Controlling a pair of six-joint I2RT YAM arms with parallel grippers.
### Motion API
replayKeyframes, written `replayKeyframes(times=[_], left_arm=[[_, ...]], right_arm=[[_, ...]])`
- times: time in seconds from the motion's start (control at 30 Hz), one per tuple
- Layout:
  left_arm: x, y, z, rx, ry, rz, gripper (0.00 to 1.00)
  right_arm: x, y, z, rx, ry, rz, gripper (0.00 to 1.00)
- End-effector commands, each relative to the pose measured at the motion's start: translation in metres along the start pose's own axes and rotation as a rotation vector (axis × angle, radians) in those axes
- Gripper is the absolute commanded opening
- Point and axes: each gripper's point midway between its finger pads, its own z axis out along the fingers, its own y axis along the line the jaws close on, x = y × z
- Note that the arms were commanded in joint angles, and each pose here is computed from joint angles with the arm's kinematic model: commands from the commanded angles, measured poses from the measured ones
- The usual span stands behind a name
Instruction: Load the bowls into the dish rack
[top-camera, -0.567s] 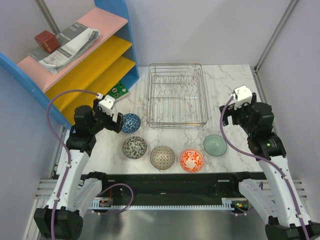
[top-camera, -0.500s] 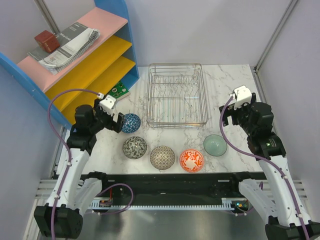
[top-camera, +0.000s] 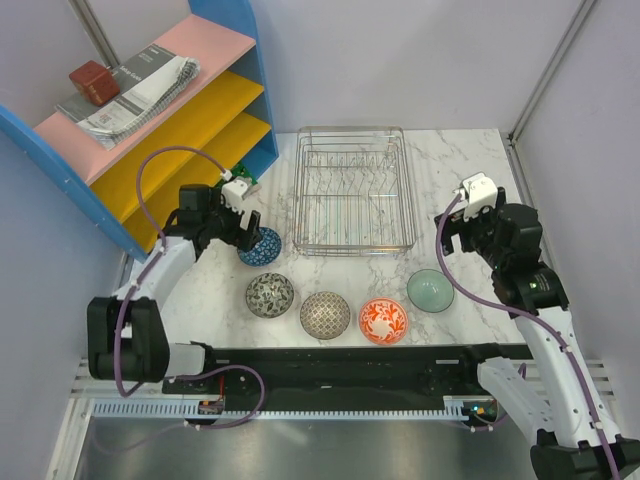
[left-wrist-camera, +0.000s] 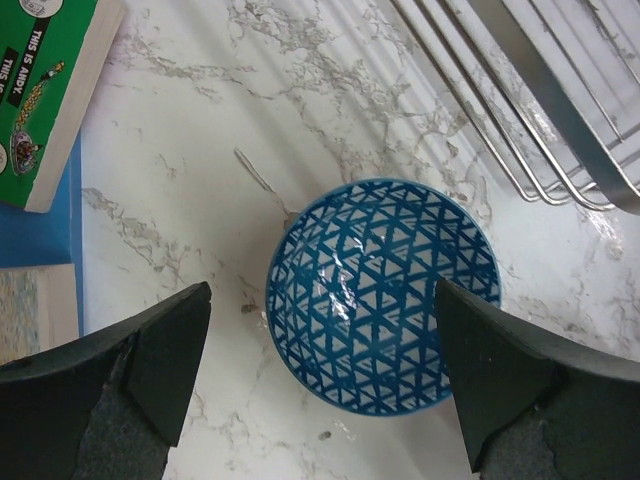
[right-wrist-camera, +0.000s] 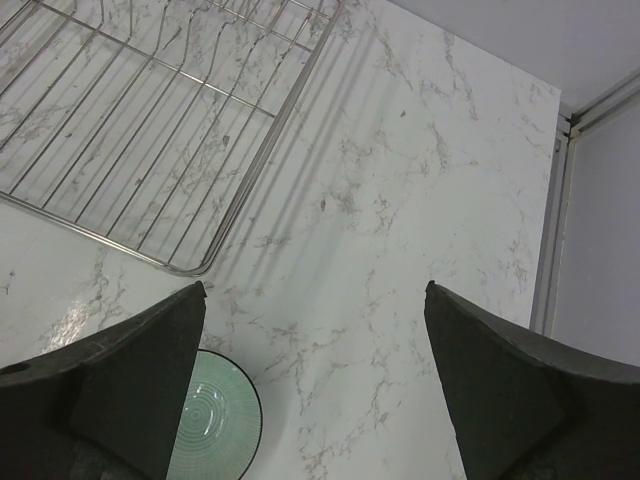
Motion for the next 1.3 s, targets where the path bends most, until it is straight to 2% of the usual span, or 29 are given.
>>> replayKeyframes(times=[0.0, 0.3, 0.6, 0.7, 0.97, 1.07, 1.17, 1.2, 1.27], left_arm=[[-0.018, 0.026, 0.019, -0.042, -0.012, 0.061, 0.98], [0.018, 0.036, 0.049, -0.031, 0.101, 0.059, 0.94], [0.027, 0.023, 0.052, 0.042, 0.110, 0.061, 0.86], [0.031, 0.020, 0.053, 0.061, 0.121, 0.064, 0.79], [0.043, 0.017, 0.059, 0.097, 0.166, 0.054, 0.72], [0.048, 0.016, 0.062, 0.112, 0.192, 0.045, 0.65], [0.054, 0.017, 0.065, 0.126, 0.231, 0.036, 0.51], [0.055, 0.018, 0.066, 0.129, 0.236, 0.037, 0.44], [0.055, 0.018, 0.067, 0.131, 0.244, 0.033, 0.38]], right_arm=[[-0.003, 0.005, 0.003, -0.032, -0.015, -0.005, 0.98], [0.006, 0.013, 0.006, -0.066, 0.002, -0.001, 0.98], [0.012, 0.016, 0.009, -0.077, 0.016, -0.003, 0.98], [0.013, 0.015, 0.009, -0.076, 0.018, -0.002, 0.98], [0.009, 0.020, 0.005, -0.101, 0.002, 0.001, 0.98], [0.006, 0.023, 0.004, -0.123, -0.001, -0.001, 0.98], [0.003, 0.025, 0.005, -0.140, 0.007, -0.005, 0.98], [0.002, 0.025, 0.005, -0.146, 0.007, -0.006, 0.98], [0.000, 0.026, 0.005, -0.156, 0.009, -0.005, 0.98]])
